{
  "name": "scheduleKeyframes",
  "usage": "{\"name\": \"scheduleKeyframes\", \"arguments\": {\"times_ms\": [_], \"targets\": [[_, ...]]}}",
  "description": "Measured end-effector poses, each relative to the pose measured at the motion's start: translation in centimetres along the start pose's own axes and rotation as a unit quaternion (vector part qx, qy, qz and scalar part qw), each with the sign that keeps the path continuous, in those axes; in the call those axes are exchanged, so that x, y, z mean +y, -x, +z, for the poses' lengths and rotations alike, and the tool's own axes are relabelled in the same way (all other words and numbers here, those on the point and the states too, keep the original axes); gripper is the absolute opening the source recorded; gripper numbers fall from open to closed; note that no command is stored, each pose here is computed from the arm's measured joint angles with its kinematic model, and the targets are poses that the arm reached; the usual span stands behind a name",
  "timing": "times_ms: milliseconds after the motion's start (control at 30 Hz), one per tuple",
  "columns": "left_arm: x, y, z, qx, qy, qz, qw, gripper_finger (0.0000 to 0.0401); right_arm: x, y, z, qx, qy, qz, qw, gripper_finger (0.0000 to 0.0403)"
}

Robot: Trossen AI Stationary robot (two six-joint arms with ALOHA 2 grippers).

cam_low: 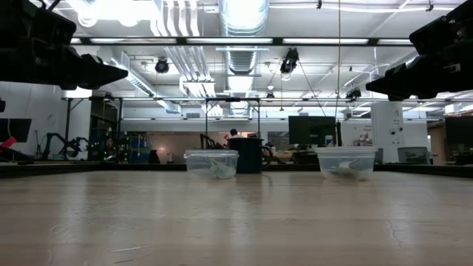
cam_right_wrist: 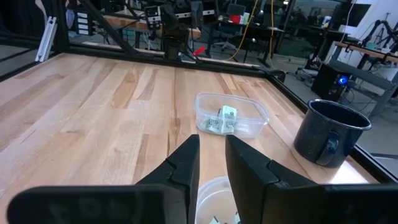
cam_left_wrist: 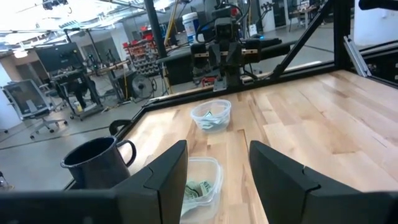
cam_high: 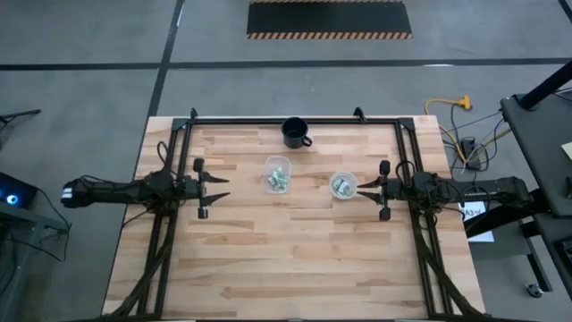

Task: Pick and place items into bin
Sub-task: Return to Home Position

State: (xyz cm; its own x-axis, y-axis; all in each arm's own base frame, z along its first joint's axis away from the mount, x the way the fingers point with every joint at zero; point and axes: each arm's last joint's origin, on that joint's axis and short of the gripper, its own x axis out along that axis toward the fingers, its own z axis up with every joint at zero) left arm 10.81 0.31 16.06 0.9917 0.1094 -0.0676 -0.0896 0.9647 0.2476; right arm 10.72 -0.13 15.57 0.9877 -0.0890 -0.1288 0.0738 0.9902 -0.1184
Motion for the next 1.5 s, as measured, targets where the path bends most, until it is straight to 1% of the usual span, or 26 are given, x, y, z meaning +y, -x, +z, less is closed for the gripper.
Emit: {"name": "scheduleKeyframes", "arguments": {"times_ms": [1500], "targets": [[-0.05,-0.11,-0.15,0.008,-0.001,-0.002,1.000,0.0157,0.00,0.00,0.00,0.000,0.000,0.000,1.000,0.0068]]}}
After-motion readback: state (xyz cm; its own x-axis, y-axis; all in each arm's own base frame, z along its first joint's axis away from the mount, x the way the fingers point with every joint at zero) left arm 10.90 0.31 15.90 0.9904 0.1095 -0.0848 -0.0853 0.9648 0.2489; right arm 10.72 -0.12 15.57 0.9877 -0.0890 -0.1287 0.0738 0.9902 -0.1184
